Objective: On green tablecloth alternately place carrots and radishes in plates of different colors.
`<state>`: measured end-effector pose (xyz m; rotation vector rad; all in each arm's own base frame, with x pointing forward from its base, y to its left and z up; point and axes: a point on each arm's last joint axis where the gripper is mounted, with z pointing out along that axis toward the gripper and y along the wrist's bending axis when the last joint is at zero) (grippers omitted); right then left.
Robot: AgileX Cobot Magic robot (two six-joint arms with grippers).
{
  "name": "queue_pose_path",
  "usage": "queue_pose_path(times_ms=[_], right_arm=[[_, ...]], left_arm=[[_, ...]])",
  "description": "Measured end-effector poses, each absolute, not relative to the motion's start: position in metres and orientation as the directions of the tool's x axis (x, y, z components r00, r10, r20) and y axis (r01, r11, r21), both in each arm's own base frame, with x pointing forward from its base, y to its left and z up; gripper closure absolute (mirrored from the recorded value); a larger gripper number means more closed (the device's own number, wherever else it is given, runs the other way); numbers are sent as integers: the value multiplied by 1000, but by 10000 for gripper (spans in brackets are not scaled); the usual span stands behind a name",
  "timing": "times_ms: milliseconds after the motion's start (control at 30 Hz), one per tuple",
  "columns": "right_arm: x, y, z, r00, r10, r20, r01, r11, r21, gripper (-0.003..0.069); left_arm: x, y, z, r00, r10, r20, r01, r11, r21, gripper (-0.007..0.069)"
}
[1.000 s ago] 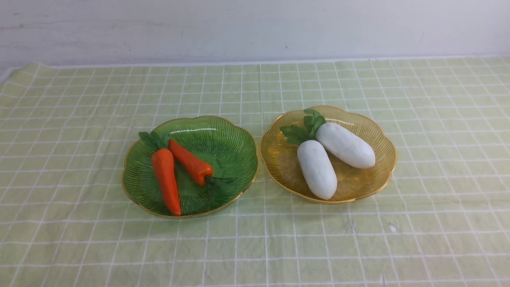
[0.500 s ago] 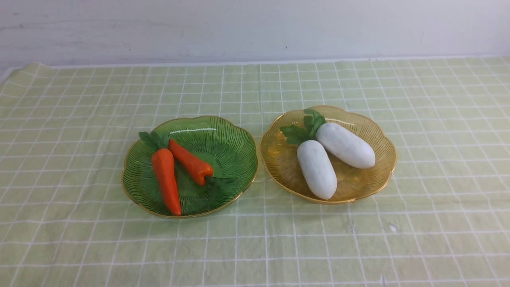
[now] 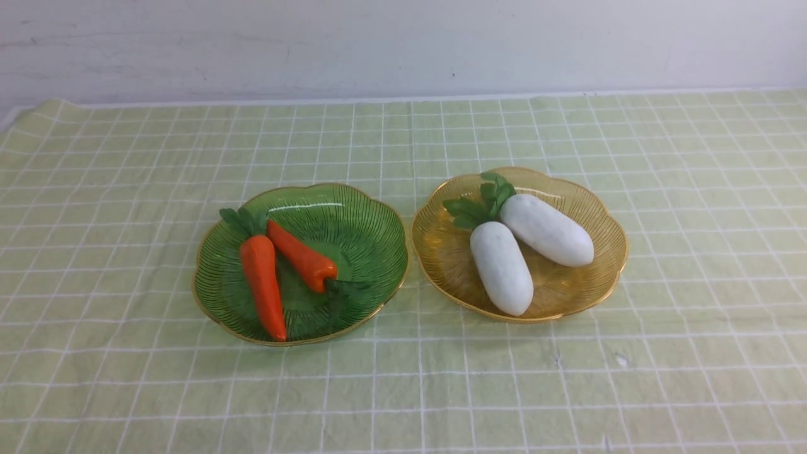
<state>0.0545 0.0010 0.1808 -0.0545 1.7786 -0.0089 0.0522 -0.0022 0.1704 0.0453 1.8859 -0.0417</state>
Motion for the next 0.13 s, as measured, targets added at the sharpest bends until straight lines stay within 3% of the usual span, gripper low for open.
queue_pose_path(times_ms=[133], right_arm=[[55, 1, 181, -206, -42, -978, -32, 999, -36, 673]], left_arm=[[52, -2, 170, -310, 10, -951, 53, 999, -6, 633]])
